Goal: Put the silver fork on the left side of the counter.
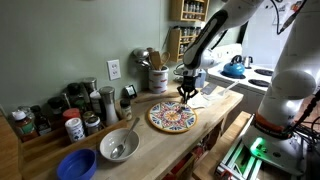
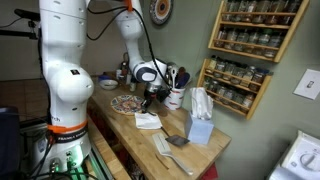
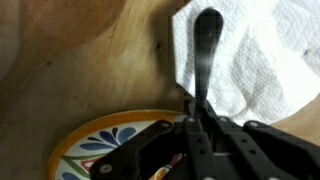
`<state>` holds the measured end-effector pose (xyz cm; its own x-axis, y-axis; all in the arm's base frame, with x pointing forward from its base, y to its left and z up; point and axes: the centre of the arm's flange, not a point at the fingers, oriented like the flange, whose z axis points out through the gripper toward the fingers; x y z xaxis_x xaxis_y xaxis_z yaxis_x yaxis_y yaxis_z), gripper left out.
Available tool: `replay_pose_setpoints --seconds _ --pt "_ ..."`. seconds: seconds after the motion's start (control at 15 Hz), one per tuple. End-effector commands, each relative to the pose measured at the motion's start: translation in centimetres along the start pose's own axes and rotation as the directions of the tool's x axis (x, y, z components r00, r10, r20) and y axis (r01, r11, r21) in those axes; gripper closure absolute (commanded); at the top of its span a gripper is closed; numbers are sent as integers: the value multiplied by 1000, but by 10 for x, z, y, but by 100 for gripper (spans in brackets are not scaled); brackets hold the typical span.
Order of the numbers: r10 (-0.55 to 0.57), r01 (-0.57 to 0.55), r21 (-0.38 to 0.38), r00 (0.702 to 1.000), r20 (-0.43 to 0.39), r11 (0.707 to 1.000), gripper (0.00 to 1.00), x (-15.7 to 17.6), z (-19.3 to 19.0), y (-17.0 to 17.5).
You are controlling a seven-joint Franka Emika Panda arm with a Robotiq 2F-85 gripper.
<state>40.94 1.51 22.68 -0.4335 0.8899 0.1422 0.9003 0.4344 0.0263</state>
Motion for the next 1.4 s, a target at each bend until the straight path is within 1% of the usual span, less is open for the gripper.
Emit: replay_pose_setpoints --seconds 0.0,0.13,0.2,0.27,0.47,0.6,0.8,1.0,1.13,1.33 --pt "55 -56 -44 998 -18 997 98 29 -26 -21" --pt "83 -86 -73 996 -42 994 98 43 -32 -25" --pt "119 -123 -97 992 -47 988 98 49 -35 -26" --pt "176 -182 -121 983 -60 976 98 56 -38 -26" --pt "334 -343 -170 939 -81 924 98 70 -48 -13" --pt "431 -437 -192 899 -75 879 98 79 -52 -7" --pt "572 -570 -222 818 -59 791 98 95 -49 -2" --pt "691 -680 -258 720 -58 687 98 106 -47 -4" --pt "763 -746 -265 645 -55 611 98 106 -48 -9" --pt "854 -832 -242 520 -23 500 98 104 -51 -21"
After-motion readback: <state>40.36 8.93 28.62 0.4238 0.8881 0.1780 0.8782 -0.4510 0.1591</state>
